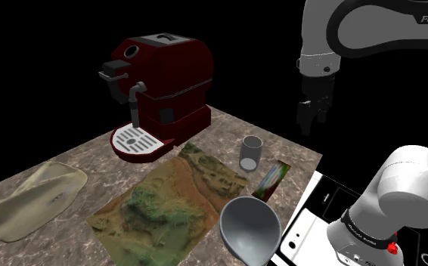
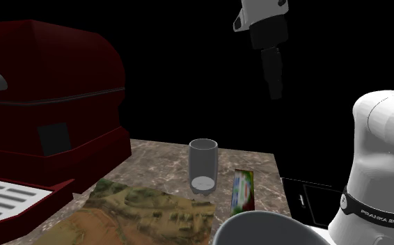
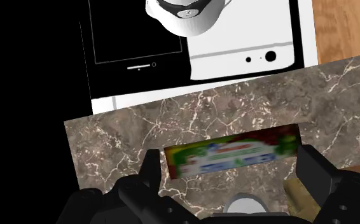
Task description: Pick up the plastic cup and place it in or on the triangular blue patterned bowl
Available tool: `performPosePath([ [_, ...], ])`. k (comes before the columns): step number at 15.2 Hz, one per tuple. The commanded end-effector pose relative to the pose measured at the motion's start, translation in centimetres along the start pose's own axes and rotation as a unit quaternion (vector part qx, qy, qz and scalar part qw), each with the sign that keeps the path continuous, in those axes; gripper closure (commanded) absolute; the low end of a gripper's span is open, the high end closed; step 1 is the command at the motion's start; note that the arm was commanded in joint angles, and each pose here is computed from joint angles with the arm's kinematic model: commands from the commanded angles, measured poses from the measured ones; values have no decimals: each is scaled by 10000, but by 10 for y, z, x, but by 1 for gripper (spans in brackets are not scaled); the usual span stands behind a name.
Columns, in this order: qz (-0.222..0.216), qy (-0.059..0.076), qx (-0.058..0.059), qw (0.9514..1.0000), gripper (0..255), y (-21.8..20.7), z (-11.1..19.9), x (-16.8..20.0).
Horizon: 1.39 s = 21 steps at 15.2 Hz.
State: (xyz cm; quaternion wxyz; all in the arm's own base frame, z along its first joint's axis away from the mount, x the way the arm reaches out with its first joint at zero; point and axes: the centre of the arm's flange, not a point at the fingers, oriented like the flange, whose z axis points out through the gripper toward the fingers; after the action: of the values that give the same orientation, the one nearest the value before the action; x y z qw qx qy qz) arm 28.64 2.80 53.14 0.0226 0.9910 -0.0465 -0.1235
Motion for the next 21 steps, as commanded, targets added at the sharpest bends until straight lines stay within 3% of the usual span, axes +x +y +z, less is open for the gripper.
performPosePath([
  [1,0,0,0,10000,0,0,0,0],
  [18,-180,2,377,9991,0,-74,71,195],
  [21,-185,2,387,9991,0,-77,83,200],
])
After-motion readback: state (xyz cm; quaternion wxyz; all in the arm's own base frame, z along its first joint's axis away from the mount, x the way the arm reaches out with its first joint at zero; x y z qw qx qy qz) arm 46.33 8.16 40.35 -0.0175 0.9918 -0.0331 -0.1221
